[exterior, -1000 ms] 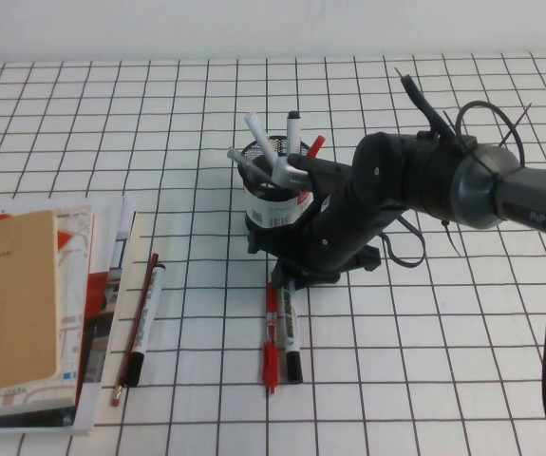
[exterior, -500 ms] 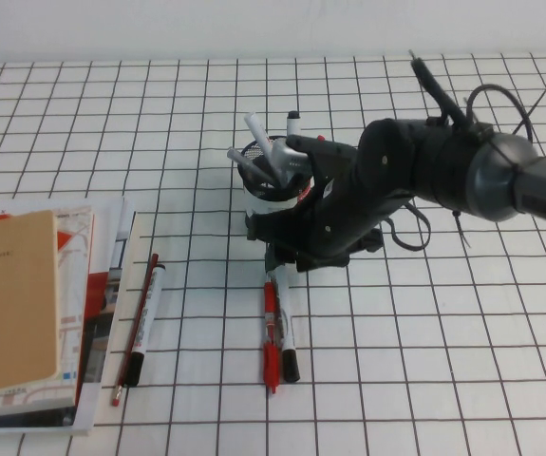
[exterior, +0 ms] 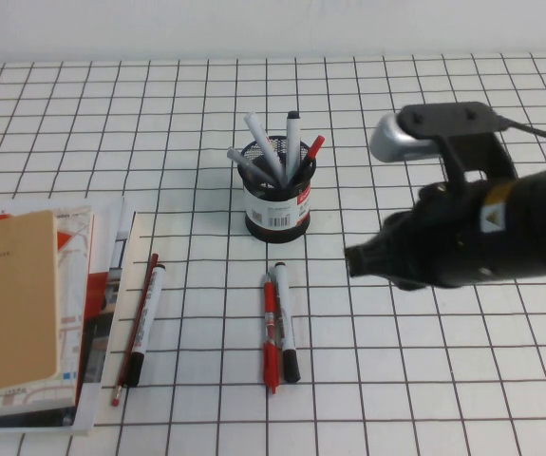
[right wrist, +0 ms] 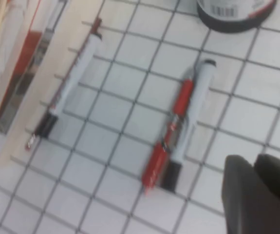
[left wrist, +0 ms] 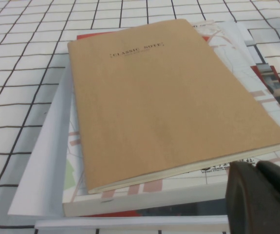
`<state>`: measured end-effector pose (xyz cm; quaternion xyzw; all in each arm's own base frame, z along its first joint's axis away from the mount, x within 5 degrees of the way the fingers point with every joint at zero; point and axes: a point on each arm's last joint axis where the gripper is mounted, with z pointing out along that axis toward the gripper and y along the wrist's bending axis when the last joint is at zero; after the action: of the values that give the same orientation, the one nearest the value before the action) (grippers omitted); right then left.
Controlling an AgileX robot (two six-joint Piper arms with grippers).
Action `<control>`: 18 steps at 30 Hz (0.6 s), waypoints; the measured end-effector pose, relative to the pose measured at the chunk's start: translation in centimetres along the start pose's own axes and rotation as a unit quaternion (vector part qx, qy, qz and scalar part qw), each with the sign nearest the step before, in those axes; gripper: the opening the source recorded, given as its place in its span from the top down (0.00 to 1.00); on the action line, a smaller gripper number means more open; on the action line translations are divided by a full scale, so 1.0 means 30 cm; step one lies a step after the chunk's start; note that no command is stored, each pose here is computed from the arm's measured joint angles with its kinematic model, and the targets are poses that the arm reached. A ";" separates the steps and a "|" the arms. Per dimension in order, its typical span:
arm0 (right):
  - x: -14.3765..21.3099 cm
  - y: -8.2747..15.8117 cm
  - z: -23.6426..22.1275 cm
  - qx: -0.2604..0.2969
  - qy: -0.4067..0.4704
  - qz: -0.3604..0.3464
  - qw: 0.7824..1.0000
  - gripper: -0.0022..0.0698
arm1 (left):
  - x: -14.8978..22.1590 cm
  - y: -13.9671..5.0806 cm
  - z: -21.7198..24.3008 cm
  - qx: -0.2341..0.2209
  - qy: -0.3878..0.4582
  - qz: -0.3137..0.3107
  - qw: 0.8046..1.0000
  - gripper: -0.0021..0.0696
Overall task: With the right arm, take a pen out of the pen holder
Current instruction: 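Take a marker out of the pen holder and lay it on the table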
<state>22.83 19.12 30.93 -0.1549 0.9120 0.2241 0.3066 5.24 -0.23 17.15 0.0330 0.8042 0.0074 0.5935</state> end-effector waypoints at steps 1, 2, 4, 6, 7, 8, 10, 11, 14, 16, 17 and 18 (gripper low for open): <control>0.015 -0.004 -0.019 0.003 0.005 -0.004 1.000 0.94 | 0.000 0.000 0.000 0.000 0.000 0.000 1.000 0.98; 0.031 -0.010 -0.060 0.008 0.006 -0.015 1.000 0.96 | 0.000 0.000 0.000 0.000 0.000 0.000 1.000 0.98; 0.064 -0.023 -0.111 0.018 0.009 -0.034 0.999 0.98 | 0.000 0.000 0.000 0.000 0.000 0.000 1.000 0.98; 0.099 -0.035 -0.162 0.025 0.014 -0.046 0.999 0.98 | 0.000 0.000 0.000 0.000 0.000 0.000 1.000 0.98; 0.113 -0.039 -0.185 0.027 0.016 -0.049 0.998 0.99 | 0.000 0.000 0.000 0.000 0.000 0.000 1.000 0.98; 0.132 -0.045 -0.204 0.030 0.023 -0.051 0.998 0.99 | 0.000 0.000 0.000 0.000 0.000 0.000 1.000 0.98; 0.164 -0.053 -0.235 0.035 0.045 -0.052 0.997 0.99 | 0.000 0.000 0.000 0.000 0.000 0.000 1.000 0.98; 0.178 -0.057 -0.248 0.039 0.057 -0.053 0.996 0.99 | 0.000 0.000 0.000 0.000 0.000 0.000 1.000 0.98; 0.202 -0.063 -0.277 0.043 0.076 -0.053 0.995 0.99 | 0.000 0.000 0.000 0.000 0.000 0.000 1.000 0.98; 0.211 -0.065 -0.285 0.043 0.078 -0.053 0.995 0.99 | 0.000 0.000 0.000 0.000 0.000 0.000 1.000 0.98; 0.217 -0.068 -0.284 0.045 0.082 -0.055 0.994 0.99 | 0.000 0.000 0.000 0.000 0.000 0.000 1.000 0.98; 0.225 -0.073 -0.279 0.049 0.086 -0.056 0.994 0.99 | 0.000 0.000 0.000 0.000 0.000 0.000 1.000 0.98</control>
<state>14.49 12.04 31.96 -0.2094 0.9346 0.1477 0.2466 5.24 -0.23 17.15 0.0330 0.8042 0.0074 0.5935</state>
